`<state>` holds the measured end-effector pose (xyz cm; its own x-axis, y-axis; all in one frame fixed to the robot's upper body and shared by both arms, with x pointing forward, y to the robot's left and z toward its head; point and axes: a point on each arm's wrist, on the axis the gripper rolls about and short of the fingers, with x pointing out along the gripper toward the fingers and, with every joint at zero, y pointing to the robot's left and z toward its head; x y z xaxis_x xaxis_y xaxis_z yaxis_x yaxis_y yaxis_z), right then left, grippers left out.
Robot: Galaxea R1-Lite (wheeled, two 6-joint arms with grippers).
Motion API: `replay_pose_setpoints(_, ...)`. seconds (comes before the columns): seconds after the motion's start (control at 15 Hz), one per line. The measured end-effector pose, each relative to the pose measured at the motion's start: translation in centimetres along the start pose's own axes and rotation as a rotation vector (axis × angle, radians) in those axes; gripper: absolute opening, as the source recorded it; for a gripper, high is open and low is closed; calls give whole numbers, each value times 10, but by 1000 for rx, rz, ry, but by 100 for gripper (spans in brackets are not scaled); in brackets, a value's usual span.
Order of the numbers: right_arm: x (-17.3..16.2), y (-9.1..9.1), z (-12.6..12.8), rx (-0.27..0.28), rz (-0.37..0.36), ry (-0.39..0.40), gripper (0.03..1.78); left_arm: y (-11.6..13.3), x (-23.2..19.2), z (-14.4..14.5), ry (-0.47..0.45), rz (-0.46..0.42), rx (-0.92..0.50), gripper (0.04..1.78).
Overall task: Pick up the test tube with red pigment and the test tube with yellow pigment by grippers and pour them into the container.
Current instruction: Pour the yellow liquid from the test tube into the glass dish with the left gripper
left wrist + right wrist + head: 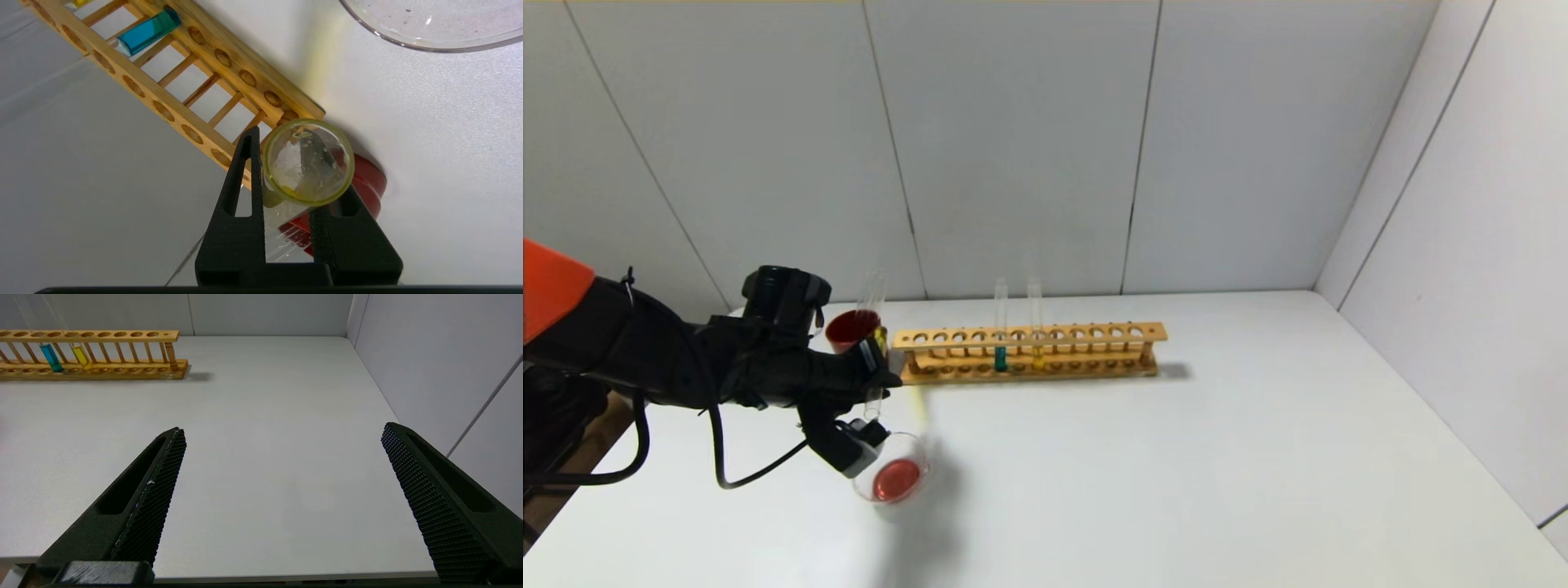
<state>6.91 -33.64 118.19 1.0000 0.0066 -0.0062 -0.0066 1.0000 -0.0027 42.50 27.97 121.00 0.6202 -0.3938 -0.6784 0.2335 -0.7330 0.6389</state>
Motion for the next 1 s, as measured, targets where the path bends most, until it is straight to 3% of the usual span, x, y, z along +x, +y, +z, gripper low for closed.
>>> replay_pose_setpoints(1.0,0,0,0,0,1,0,175,2,12,-7,36,1,127,34)
